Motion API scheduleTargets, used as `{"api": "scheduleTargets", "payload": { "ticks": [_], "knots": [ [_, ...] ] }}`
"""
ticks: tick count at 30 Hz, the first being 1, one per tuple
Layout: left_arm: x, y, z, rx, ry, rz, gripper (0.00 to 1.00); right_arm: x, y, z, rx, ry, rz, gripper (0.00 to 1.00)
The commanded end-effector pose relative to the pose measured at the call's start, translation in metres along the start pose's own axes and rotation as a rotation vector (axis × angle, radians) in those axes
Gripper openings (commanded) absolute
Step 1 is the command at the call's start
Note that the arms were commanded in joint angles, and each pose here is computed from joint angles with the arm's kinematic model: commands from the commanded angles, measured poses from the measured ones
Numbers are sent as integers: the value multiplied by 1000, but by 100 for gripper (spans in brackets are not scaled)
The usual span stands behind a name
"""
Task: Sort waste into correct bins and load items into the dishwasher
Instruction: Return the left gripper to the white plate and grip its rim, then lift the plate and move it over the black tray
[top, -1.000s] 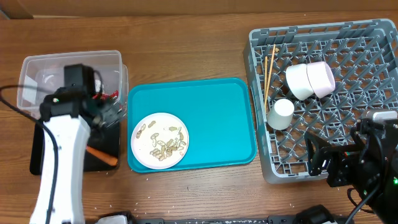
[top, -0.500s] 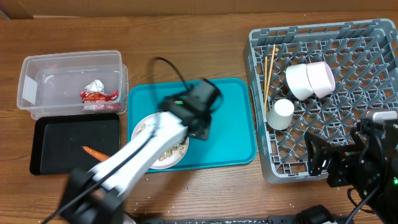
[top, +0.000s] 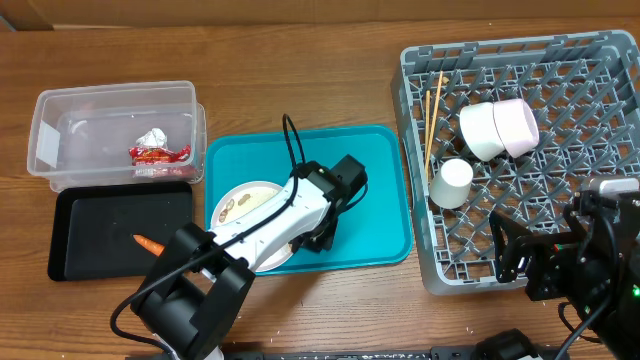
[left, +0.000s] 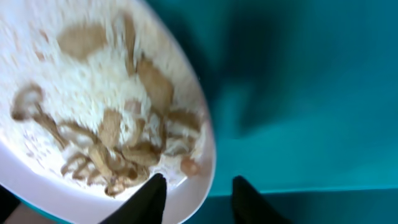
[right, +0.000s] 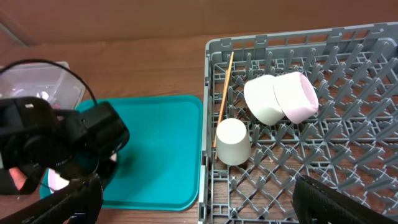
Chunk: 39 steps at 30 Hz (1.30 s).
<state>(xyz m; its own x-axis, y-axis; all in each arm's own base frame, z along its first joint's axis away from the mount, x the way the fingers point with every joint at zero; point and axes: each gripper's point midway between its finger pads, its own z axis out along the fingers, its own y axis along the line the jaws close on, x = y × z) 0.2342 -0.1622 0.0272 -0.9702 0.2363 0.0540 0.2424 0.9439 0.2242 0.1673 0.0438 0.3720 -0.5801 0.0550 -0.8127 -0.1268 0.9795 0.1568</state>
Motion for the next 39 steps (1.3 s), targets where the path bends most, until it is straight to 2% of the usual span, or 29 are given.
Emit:
{"api": "scheduleTargets", "payload": {
  "ticks": [1, 4, 9, 11, 14, 19, 23, 31, 39],
  "knots": [
    [14, 6, 11, -30, 42, -5, 42, -1, -1, -1, 7, -10, -2, 100],
    [25, 9, 20, -45, 70, 1, 41, -1, -1, -1, 7, -10, -2, 100],
    [35, 12, 30, -55, 91, 5, 10, -1, -1, -1, 7, -10, -2, 100],
    [33, 11, 31, -51, 85, 4, 5, -1, -1, -1, 6, -10, -2, 100],
    [29, 5, 31, -23, 70, -2, 5, -1, -1, -1, 7, -10, -2, 100],
    [8, -17, 31, 84, -3, -20, 11, -1, -1, -1, 7, -10, -2, 100],
    [-10, -28, 29, 135, -73, -32, 4, -1, -1, -1, 7, -10, -2, 100],
    [-20, -31, 18, 148, -99, -33, 4, -1, -1, -1, 6, -10, -2, 100],
    [-55, -24, -38, 111, -188, -58, 4, -1, -1, -1, 6, -10, -2, 100]
  ]
}}
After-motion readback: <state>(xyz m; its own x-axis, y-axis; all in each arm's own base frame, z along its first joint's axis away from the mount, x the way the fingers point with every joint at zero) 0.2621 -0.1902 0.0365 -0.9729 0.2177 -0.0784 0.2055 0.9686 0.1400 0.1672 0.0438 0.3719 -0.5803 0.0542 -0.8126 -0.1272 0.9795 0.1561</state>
